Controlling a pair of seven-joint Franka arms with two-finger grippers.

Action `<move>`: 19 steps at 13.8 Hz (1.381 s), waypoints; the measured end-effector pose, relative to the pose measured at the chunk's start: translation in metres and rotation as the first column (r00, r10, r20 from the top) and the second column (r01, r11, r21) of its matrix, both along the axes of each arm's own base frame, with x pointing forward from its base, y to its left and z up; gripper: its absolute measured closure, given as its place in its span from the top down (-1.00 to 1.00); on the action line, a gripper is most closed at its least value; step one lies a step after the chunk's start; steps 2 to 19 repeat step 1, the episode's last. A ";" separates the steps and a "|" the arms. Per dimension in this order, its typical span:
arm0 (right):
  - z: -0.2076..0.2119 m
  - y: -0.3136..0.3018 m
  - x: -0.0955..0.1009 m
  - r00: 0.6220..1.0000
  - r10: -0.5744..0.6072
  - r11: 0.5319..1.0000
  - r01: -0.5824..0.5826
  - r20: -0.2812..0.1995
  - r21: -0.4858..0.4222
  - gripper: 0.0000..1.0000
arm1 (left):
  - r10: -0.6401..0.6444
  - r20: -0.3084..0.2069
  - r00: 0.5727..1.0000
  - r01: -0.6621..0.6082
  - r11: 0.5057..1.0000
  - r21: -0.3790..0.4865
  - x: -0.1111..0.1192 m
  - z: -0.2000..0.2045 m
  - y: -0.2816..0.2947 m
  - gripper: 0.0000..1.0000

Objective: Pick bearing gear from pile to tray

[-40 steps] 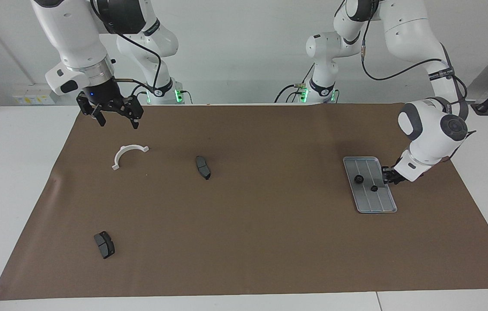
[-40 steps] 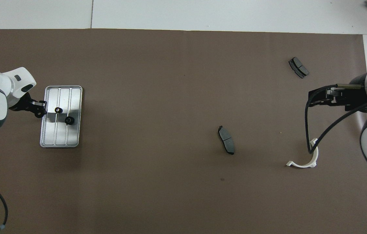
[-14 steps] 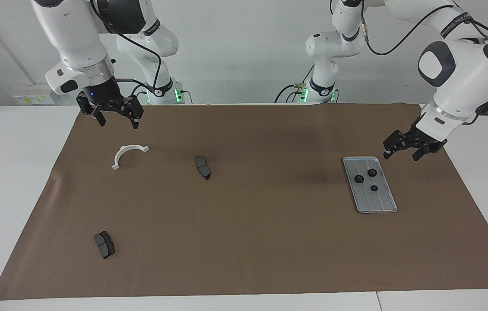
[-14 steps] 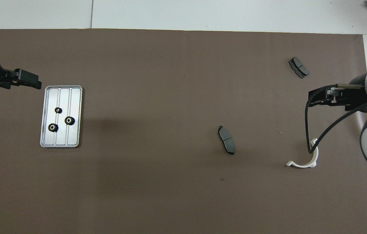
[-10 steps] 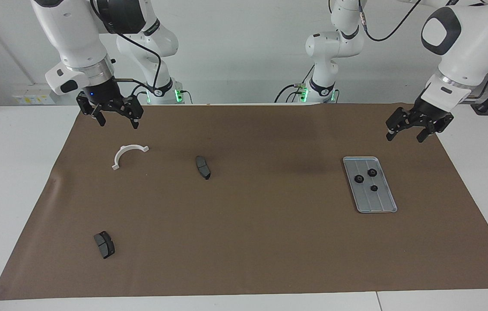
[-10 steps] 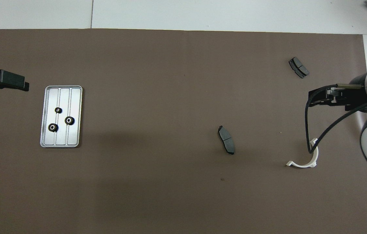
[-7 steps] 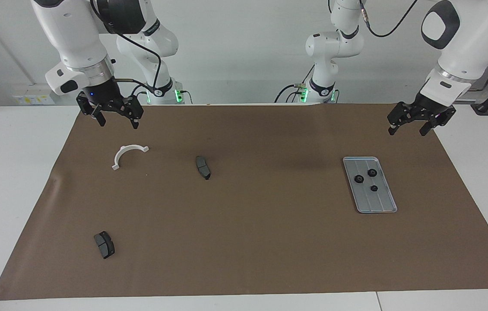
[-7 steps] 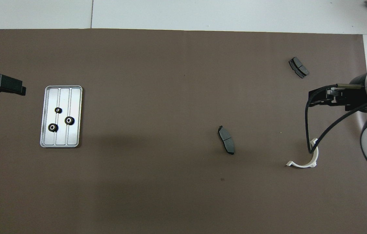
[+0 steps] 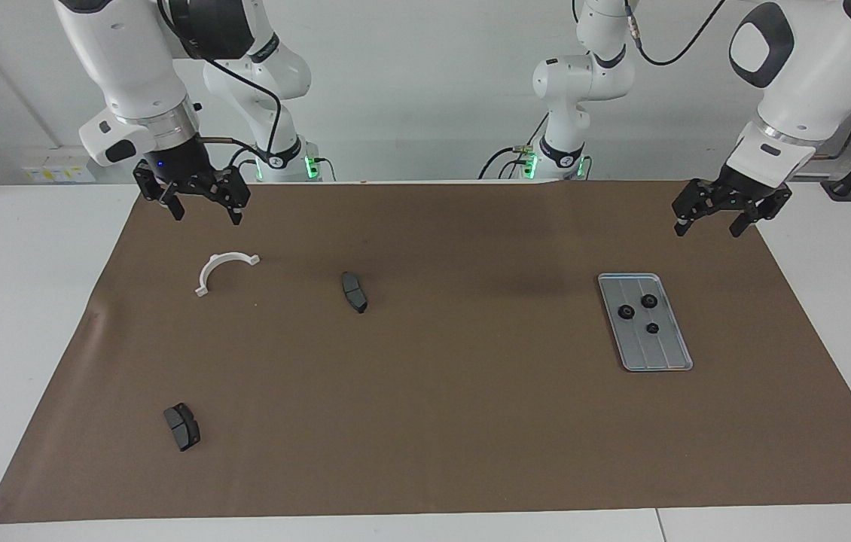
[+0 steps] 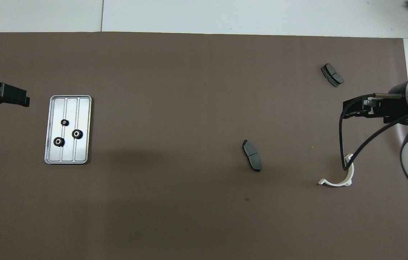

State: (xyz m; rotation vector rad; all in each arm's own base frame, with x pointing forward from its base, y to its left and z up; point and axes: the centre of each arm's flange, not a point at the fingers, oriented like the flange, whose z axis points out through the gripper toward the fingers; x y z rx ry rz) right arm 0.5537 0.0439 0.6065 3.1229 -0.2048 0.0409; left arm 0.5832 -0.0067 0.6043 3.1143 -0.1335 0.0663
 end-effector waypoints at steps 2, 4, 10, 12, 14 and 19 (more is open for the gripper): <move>0.000 0.000 0.000 1.000 0.000 1.000 0.000 0.000 0.000 1.00 | 0.003 0.000 1.000 -0.003 1.000 0.000 0.000 0.000 0.001 1.00; 0.000 0.000 0.000 1.000 0.000 1.000 0.000 0.000 0.000 1.00 | 0.003 0.000 1.000 -0.003 1.000 0.000 0.000 0.000 0.001 1.00; 0.000 0.000 0.000 1.000 0.000 1.000 0.000 0.000 0.000 1.00 | 0.003 0.000 1.000 -0.003 1.000 0.000 0.000 0.000 0.001 1.00; 0.000 0.000 0.000 1.000 0.000 1.000 0.000 0.000 0.000 1.00 | 0.003 0.000 1.000 -0.003 1.000 0.000 0.000 0.000 0.001 1.00; 0.000 0.000 0.000 1.000 0.000 1.000 0.000 0.000 0.000 1.00 | 0.003 0.000 1.000 -0.003 1.000 0.000 0.000 0.000 0.001 1.00; 0.000 0.000 0.000 1.000 0.000 1.000 0.000 0.000 0.000 1.00 | 0.003 0.000 1.000 -0.003 1.000 0.000 0.000 0.000 0.001 1.00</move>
